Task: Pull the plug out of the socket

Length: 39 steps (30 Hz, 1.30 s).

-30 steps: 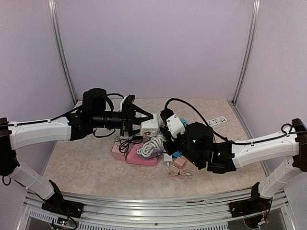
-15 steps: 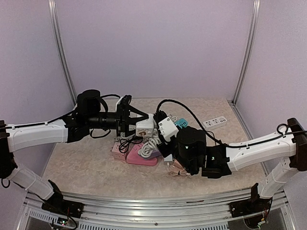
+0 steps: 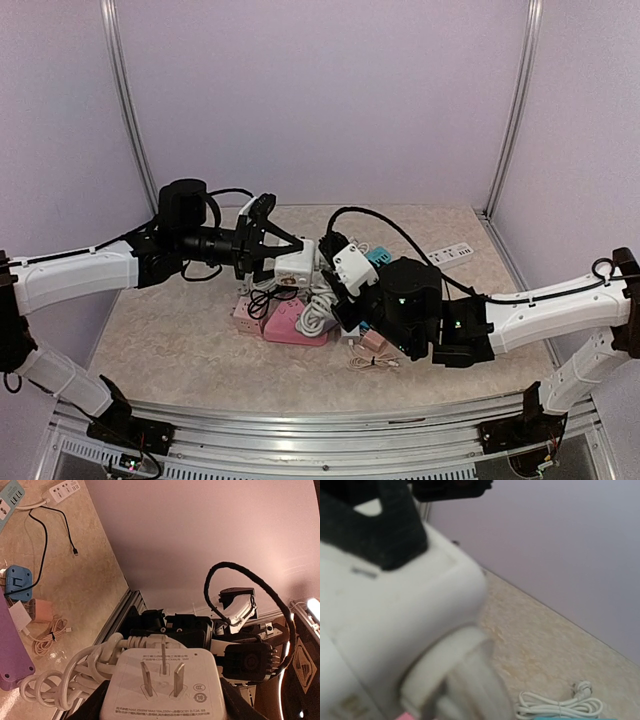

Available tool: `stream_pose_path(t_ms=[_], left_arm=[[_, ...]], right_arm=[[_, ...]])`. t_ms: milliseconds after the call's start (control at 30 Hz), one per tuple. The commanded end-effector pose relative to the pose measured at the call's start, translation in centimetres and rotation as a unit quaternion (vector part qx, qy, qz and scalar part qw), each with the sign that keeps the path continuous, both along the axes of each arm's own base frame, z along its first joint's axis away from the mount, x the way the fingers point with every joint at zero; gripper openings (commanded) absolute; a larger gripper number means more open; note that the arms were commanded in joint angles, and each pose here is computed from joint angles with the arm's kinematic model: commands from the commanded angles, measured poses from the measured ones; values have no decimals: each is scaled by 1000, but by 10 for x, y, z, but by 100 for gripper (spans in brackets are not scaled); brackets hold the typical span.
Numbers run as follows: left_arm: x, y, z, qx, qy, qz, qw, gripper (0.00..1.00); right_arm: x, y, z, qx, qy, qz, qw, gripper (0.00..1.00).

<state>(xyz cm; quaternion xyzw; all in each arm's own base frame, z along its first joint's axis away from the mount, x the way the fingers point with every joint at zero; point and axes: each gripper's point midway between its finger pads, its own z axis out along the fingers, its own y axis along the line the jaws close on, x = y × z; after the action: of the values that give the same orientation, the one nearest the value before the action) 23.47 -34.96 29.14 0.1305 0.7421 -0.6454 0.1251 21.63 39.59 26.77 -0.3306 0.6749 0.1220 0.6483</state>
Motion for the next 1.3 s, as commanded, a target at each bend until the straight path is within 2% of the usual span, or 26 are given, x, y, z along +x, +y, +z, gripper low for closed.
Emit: stream_pose_path(t_ms=[0,167,633,933,1067,1267], left_arm=[[24,9,-18,28,-6,52,998,8],[23,11,-6,-12,1,63,998,6],[13,11,22,-66,-10,61,996,5],[10,11,24,-68,-13,59,996,5],[8,12,17,-55,-12,51,997,4],[3,12,2,-15,-11,25,1000,4]], right_arm=[[-21,15,39,66,-13,61,996,0],[-15,11,36,81,-13,39,996,0],[-24,37,31,123,13,86,989,0],[-23,40,34,142,26,91,985,0],[-17,30,39,149,29,83,985,0],[-19,20,53,143,24,118,982,0]])
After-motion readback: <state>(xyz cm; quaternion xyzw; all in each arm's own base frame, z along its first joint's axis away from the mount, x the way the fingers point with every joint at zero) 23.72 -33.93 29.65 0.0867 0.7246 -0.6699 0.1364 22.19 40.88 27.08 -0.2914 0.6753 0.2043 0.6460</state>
